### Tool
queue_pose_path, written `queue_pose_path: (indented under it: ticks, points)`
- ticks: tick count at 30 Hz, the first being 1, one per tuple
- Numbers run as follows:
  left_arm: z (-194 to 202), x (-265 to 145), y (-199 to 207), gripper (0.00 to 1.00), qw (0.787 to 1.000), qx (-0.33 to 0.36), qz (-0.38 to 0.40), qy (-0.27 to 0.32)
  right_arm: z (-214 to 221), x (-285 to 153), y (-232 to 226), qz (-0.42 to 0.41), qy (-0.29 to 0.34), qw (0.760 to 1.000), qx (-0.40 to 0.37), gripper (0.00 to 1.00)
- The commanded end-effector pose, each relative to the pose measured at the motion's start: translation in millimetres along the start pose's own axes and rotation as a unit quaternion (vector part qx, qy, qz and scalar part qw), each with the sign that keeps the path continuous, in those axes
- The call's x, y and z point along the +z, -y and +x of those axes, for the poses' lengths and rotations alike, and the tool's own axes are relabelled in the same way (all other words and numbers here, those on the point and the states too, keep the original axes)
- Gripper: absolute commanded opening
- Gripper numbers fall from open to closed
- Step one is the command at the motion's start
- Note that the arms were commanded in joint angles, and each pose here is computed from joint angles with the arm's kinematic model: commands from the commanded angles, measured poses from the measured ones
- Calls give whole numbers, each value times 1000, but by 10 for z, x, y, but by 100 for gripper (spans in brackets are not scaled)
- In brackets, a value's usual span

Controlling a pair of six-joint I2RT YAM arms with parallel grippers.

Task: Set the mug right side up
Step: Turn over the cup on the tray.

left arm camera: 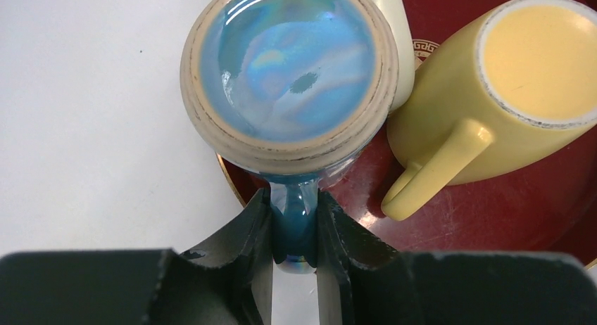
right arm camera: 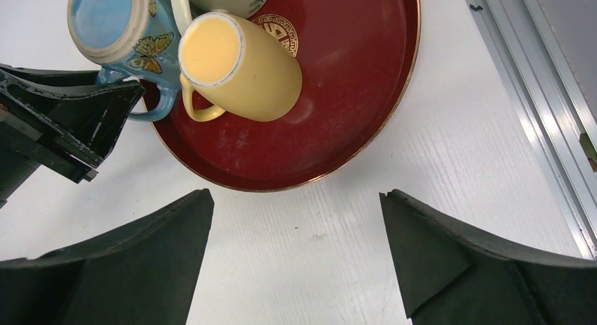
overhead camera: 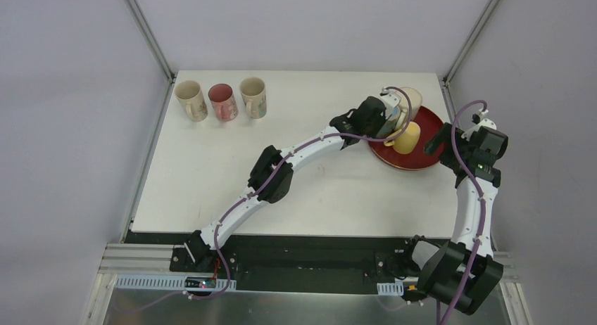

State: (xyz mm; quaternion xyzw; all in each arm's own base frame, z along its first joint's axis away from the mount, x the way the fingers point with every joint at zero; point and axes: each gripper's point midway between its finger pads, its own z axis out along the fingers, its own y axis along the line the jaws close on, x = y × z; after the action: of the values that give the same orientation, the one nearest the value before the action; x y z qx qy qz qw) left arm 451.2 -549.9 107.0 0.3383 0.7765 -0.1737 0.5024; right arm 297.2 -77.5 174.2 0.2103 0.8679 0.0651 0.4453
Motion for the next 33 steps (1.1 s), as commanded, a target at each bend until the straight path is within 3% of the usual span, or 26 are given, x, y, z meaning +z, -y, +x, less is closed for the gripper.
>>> queue_pose_path:
  ticks: [1,33]
  points:
    - [-309,-52,-2,0,999,10,-8,41,-127,-37,-30,-9,29,1000,3,99]
    - [-1625,-777,-363,0,986,-30,-28,162,-67,21,-34,-16,15,1000,12,99]
